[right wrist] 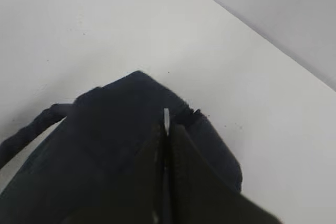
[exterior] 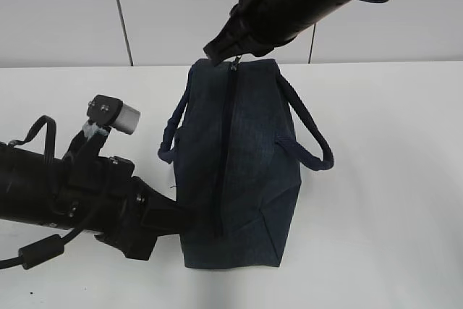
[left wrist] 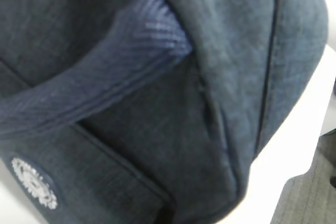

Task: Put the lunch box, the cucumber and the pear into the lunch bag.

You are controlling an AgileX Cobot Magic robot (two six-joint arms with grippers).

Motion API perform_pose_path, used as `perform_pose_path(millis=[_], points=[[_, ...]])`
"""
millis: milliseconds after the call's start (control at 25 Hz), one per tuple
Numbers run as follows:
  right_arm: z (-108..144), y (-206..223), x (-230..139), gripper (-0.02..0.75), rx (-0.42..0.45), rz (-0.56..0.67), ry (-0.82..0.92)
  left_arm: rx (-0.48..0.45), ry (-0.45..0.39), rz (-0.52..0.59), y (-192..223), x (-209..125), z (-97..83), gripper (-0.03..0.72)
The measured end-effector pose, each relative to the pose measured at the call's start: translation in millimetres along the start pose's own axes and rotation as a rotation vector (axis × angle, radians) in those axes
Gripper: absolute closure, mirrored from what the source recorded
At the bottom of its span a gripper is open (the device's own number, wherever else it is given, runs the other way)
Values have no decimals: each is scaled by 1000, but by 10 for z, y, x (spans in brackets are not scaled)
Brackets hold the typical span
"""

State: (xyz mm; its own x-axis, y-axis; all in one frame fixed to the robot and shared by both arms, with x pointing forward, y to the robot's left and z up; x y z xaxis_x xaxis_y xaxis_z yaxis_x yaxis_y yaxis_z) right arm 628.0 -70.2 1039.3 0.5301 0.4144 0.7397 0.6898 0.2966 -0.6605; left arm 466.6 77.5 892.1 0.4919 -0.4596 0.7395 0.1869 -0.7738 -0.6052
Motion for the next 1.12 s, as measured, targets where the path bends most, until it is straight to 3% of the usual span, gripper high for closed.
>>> perform_pose_path(millis=[280, 520, 720, 920, 1040, 1080, 1120], points=[[-340, 435, 5, 732, 1, 39, 109, 26, -33, 5, -101, -151, -79, 694], [-768, 1009, -460, 733, 44, 170, 267, 160, -65, -47, -365, -159, 78, 695], [-741, 1304, -743, 732, 130, 236, 314, 245, -117, -87, -553, -158, 309, 695], [-725, 1363, -776, 732, 143, 247, 325, 269, -154, -99, -597, -166, 381, 684], [-791, 1314, -690, 622, 146, 240, 328, 272, -178, -92, -598, -186, 387, 547], [-835, 1257, -626, 494, 149, 236, 328, 272, -190, -83, -597, -204, 387, 462], [-870, 1215, -591, 421, 151, 235, 330, 270, -204, -74, -598, -222, 385, 376]])
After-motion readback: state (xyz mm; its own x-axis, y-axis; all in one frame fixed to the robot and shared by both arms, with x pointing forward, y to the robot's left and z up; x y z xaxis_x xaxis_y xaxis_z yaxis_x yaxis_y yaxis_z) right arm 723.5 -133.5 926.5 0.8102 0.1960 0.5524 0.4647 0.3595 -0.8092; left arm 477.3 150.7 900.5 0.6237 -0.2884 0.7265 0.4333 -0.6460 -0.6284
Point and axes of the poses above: a point on each arm's last joint axis where the gripper is mounted, y pointing out along that axis toward the gripper, z along the wrist's bending axis when the last joint is at zero, x = y × z, the point moved 8 cm from there along y, pointing out along that axis toward the gripper, and after that the axes turned 7 degrees about y, right-handed, at the moved point
